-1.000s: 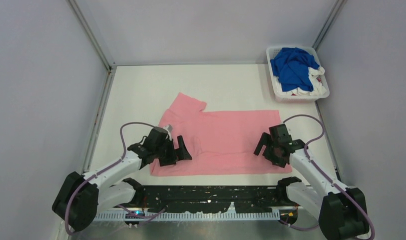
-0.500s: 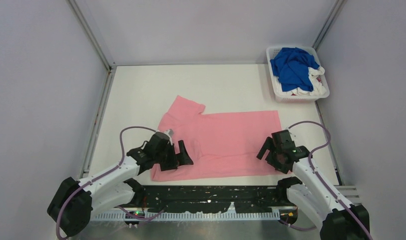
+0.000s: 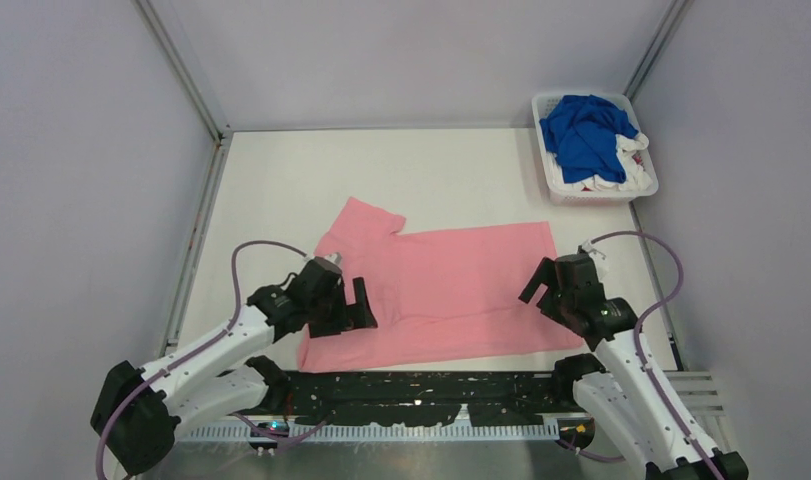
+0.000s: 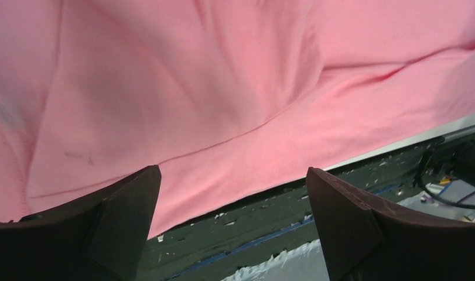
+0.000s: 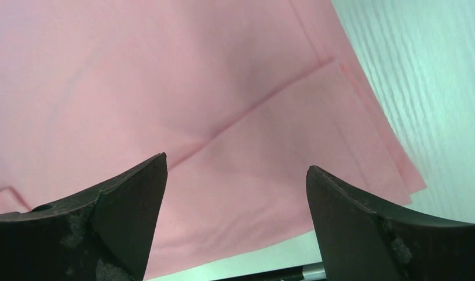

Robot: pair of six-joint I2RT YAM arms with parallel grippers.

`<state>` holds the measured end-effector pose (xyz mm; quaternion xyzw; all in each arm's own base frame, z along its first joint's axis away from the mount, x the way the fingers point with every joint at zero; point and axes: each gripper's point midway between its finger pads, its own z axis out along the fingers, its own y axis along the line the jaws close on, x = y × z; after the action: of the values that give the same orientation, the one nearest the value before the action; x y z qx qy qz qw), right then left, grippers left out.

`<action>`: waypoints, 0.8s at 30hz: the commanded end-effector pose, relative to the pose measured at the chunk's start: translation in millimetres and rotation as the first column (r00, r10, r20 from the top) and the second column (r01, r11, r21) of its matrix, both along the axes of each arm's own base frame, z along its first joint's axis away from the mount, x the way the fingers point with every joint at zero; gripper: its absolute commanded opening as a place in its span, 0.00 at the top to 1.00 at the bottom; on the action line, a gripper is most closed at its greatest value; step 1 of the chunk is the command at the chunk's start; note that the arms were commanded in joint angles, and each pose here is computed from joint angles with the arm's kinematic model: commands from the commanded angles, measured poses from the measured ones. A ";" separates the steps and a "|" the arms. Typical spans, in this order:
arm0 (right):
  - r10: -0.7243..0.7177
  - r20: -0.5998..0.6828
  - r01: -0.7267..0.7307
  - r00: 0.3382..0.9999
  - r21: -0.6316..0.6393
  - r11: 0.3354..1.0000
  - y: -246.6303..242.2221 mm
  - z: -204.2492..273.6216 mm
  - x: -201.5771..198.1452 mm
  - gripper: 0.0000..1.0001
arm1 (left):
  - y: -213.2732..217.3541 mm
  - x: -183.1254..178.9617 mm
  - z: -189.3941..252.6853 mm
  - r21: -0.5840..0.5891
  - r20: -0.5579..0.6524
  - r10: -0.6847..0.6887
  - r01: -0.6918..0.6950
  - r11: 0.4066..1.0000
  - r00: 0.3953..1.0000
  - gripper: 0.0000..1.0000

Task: Fold and stack the t-shirts
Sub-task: Grab the side of the flattened tshirt furthest away from the robot with both arms

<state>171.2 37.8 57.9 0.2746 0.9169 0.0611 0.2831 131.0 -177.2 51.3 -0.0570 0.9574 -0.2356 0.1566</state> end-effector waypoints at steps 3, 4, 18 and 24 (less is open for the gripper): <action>0.061 0.295 -0.048 0.954 -0.053 0.997 -2.1 77.7 45.9 0.04 | 11.6 65.7 59.8 0.140 0.198 0.039 -0.068 0.988 0.979 0.00; 0.081 0.333 -0.070 0.940 -0.045 0.997 2.7 84.4 53.4 0.05 | 11.6 80.4 69.0 0.134 0.222 0.056 -0.088 0.987 0.973 0.00; 0.192 0.317 -0.164 0.929 -0.112 0.980 16.1 80.7 105.1 0.04 | 31.9 313.5 99.6 0.213 0.312 0.017 -0.088 0.973 0.950 0.00; 0.193 0.312 -0.155 0.930 -0.142 0.978 10.8 75.5 108.0 0.05 | 35.4 376.1 79.2 0.285 0.265 -0.025 -0.053 0.957 0.964 0.00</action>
<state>261.0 53.7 111.5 0.1673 0.8996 0.0840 0.3945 487.9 -143.5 129.7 -0.0555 0.9439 -0.1083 0.3071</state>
